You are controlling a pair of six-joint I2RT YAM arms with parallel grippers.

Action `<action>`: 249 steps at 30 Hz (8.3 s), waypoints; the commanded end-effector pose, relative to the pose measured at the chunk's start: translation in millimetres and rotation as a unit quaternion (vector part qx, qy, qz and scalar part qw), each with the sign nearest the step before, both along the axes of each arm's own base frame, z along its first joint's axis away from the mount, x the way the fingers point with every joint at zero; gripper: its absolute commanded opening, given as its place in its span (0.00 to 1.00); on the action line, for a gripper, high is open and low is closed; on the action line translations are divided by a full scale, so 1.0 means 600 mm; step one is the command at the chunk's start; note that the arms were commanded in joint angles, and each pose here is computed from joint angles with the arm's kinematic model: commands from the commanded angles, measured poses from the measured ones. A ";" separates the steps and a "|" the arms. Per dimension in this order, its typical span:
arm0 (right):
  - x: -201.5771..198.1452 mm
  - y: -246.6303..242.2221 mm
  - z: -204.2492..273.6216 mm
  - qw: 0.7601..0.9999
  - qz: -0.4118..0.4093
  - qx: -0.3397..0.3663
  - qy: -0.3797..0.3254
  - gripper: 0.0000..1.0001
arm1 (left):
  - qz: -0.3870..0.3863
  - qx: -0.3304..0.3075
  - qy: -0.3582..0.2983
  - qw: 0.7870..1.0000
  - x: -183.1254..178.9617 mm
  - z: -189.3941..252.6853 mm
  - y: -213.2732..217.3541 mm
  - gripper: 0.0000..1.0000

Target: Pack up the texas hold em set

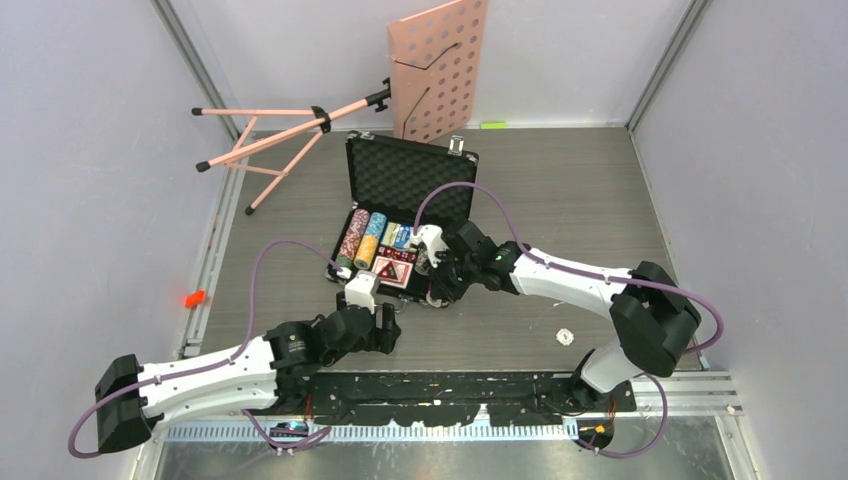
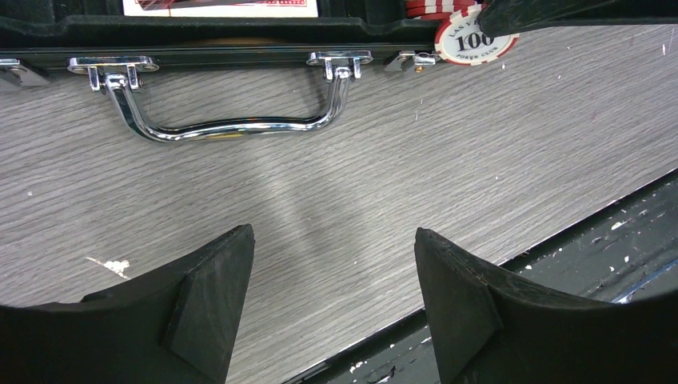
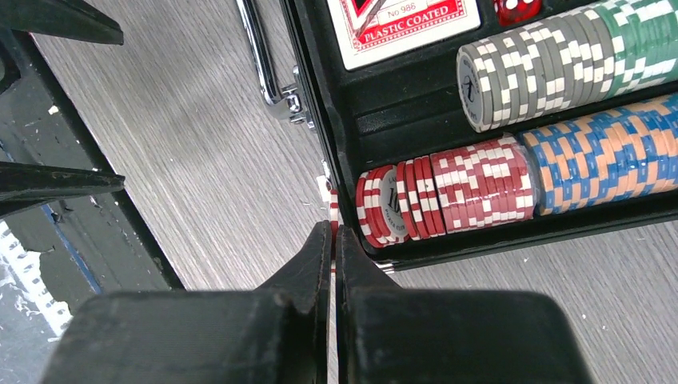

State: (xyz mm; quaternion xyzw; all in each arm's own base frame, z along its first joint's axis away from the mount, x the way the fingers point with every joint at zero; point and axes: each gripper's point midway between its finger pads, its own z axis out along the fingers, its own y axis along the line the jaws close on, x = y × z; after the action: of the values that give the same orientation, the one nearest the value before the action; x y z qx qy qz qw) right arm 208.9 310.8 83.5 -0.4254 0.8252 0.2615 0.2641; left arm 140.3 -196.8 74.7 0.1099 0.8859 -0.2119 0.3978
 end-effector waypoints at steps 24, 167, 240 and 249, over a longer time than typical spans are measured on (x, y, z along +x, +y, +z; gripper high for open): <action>0.079 -0.024 0.035 0.991 -0.065 -0.031 -0.111 0.01 | 0.005 -0.017 -0.011 1.000 0.011 0.020 -0.004 0.76; -0.007 -0.354 -0.009 0.607 -0.772 -0.015 0.189 0.88 | -0.129 -0.030 -0.015 0.991 0.000 0.028 -0.087 0.79; -0.004 -0.201 0.086 0.630 -0.675 0.161 0.348 0.33 | -0.057 -0.381 0.061 0.921 0.078 0.159 -0.338 0.63; -0.007 -0.190 0.093 0.635 -0.668 0.167 0.350 0.33 | -0.036 -0.387 0.080 0.918 0.091 0.142 -0.334 0.52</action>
State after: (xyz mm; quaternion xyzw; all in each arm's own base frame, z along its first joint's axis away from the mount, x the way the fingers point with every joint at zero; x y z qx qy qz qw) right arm 196.1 186.7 116.7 0.4170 0.8704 0.2380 0.1091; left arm 185.7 -391.3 136.9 -0.0210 0.7851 -0.5298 0.3201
